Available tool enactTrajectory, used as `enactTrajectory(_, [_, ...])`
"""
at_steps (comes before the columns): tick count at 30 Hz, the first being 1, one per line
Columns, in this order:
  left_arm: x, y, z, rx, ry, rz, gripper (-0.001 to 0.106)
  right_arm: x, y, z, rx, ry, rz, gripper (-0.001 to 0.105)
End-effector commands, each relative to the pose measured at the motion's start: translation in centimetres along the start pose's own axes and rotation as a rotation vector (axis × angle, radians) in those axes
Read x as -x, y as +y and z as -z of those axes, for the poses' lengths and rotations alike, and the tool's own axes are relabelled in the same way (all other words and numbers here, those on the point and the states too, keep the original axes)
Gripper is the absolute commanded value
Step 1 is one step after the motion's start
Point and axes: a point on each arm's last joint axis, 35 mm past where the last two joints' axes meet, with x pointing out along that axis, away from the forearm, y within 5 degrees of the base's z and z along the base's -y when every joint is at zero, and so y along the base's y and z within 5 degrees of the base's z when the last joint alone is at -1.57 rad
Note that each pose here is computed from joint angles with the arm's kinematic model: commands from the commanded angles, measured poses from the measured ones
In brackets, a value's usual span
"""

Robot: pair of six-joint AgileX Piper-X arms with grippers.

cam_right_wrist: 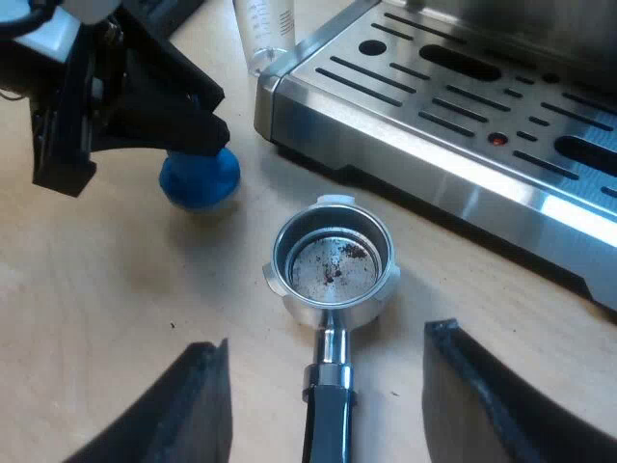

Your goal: Grind coffee beans and then tamp

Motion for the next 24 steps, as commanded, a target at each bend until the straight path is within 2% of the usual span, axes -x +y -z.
enactTrajectory(1, [-0.41, 0.07, -0.08, 0.010, -0.008, 0.005, 0.001, 0.04, -0.12, -0.22, 0.006, -0.010, -0.003, 0.047])
enactTrajectory(9, [-1.40, 0.23, 0.70, 0.022, 0.045, 0.009, 0.001, 0.04, -0.12, -0.22, 0.006, -0.010, -0.003, 0.047])
enactTrajectory(20, [-1.40, 0.23, 0.67, 0.021, 0.042, 0.009, 0.001, 0.04, -0.12, -0.22, 0.006, -0.010, -0.003, 0.047])
enactTrajectory(23, [-1.40, 0.23, 0.67, 0.023, 0.043, 0.007, 0.007, 0.04, -0.12, -0.22, 0.006, -0.010, -0.003, 0.047])
enactTrajectory(24, [-1.40, 0.25, 0.67, 0.022, 0.043, 0.003, 0.014, 0.04, -0.12, -0.22, 0.006, -0.010, -0.003, 0.047])
